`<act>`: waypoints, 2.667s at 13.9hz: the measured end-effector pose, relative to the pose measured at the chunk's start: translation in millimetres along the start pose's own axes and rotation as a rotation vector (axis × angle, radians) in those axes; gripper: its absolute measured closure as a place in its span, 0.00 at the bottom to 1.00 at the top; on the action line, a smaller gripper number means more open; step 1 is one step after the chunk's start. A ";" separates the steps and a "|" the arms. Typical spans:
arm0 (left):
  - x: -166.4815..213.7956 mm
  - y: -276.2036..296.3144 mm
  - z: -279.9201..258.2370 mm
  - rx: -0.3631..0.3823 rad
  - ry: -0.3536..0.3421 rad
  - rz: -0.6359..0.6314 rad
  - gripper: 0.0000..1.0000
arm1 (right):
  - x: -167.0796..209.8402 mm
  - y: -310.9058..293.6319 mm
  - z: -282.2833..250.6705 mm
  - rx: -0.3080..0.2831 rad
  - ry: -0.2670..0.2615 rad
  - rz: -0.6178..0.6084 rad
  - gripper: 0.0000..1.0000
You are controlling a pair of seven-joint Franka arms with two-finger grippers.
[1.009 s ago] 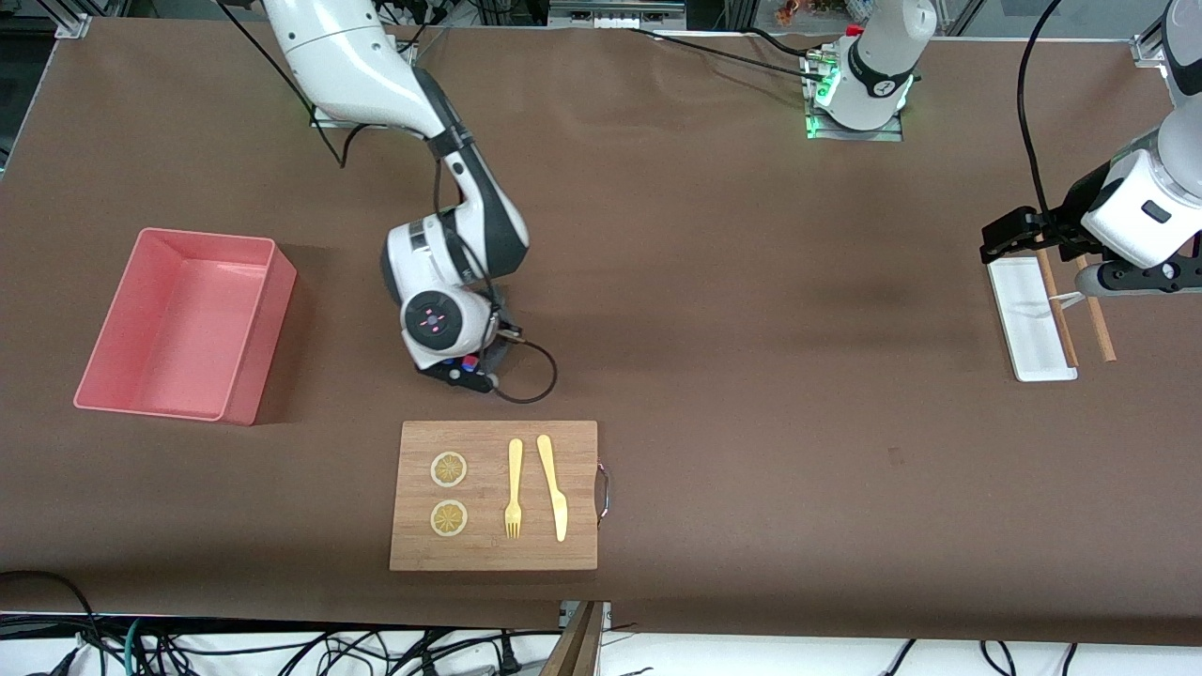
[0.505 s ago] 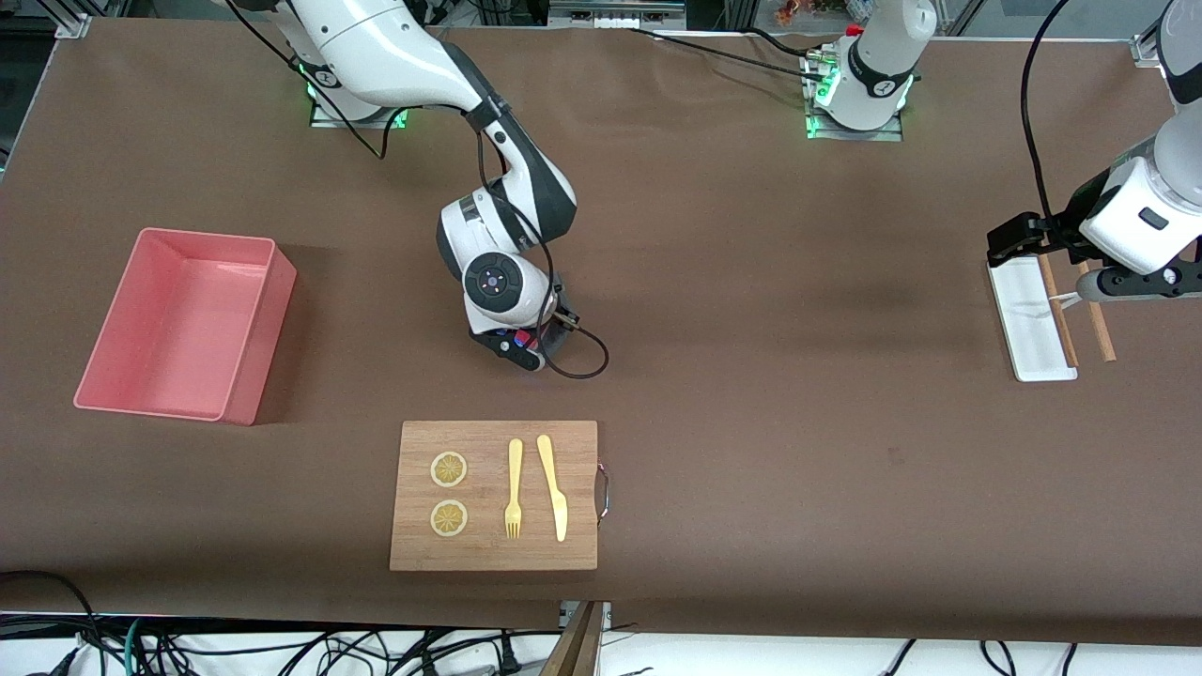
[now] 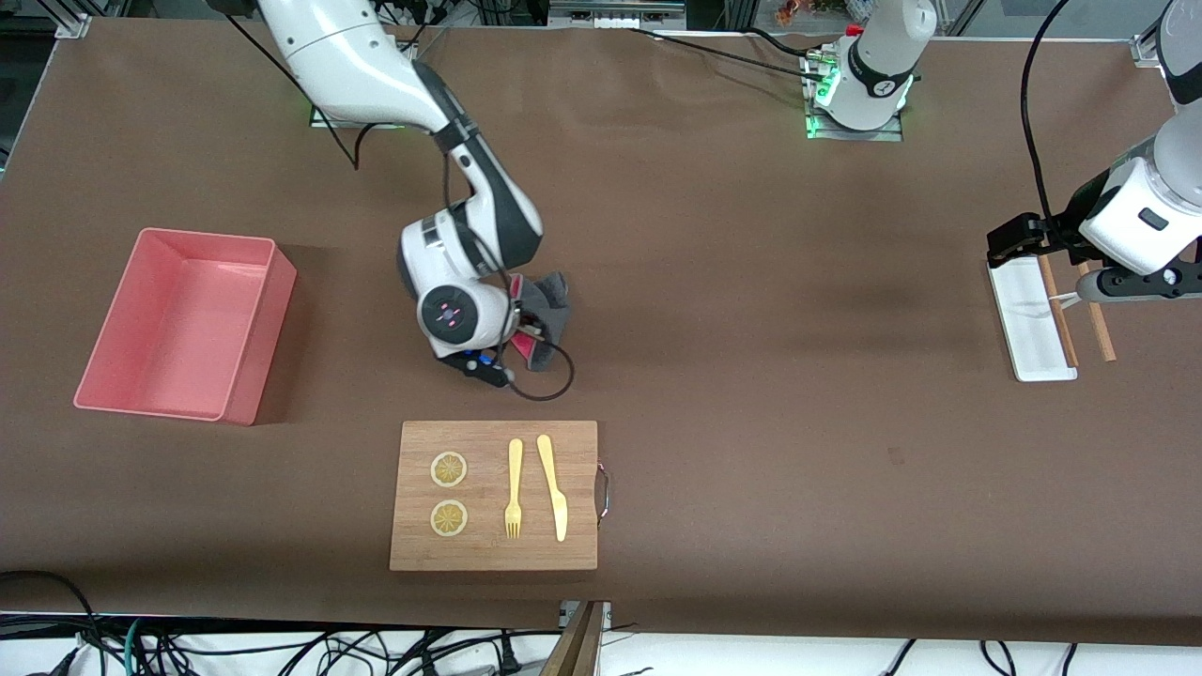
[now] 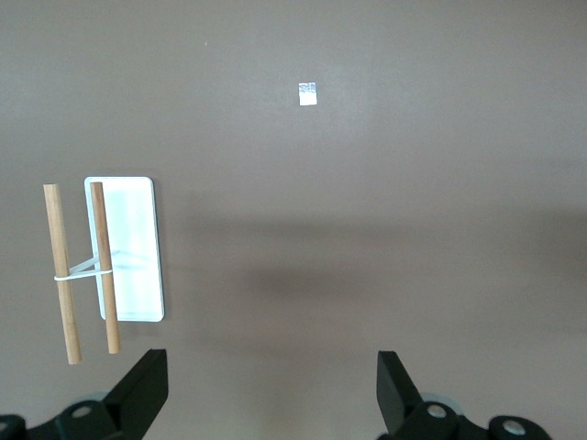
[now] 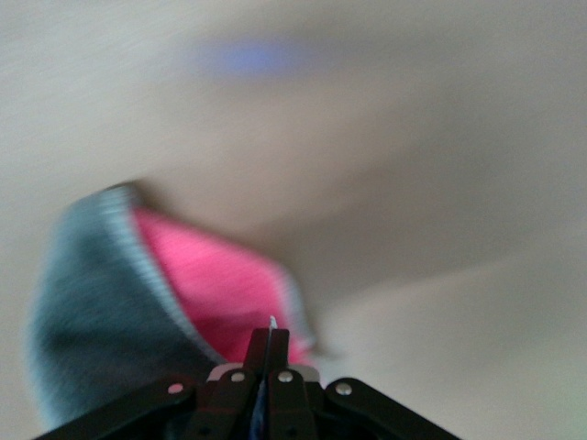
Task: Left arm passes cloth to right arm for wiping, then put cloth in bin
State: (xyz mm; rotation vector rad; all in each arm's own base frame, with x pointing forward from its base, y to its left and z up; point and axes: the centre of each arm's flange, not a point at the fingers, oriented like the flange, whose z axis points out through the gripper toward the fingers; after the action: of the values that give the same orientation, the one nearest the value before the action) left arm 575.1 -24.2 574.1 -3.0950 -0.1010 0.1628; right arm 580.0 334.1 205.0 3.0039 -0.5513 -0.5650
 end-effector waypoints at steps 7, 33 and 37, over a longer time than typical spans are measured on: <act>0.2 -0.2 -4.8 -0.001 0.010 -0.002 0.00 | 98.6 148.5 -21.8 -0.101 -0.050 -0.273 0.98; 0.6 1.6 -6.5 -0.002 0.014 -0.007 0.00 | 138.0 490.6 -228.5 -0.153 -0.147 -0.568 0.98; 0.6 1.5 -6.4 -0.002 0.014 -0.008 0.00 | 160.8 476.0 -172.6 -0.136 -0.153 -0.591 0.98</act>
State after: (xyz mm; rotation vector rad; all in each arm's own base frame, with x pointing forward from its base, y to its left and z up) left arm 576.5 -26.0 580.4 -3.0965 -0.1126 0.1411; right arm 621.5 -173.0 357.6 2.9769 0.3826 -0.8172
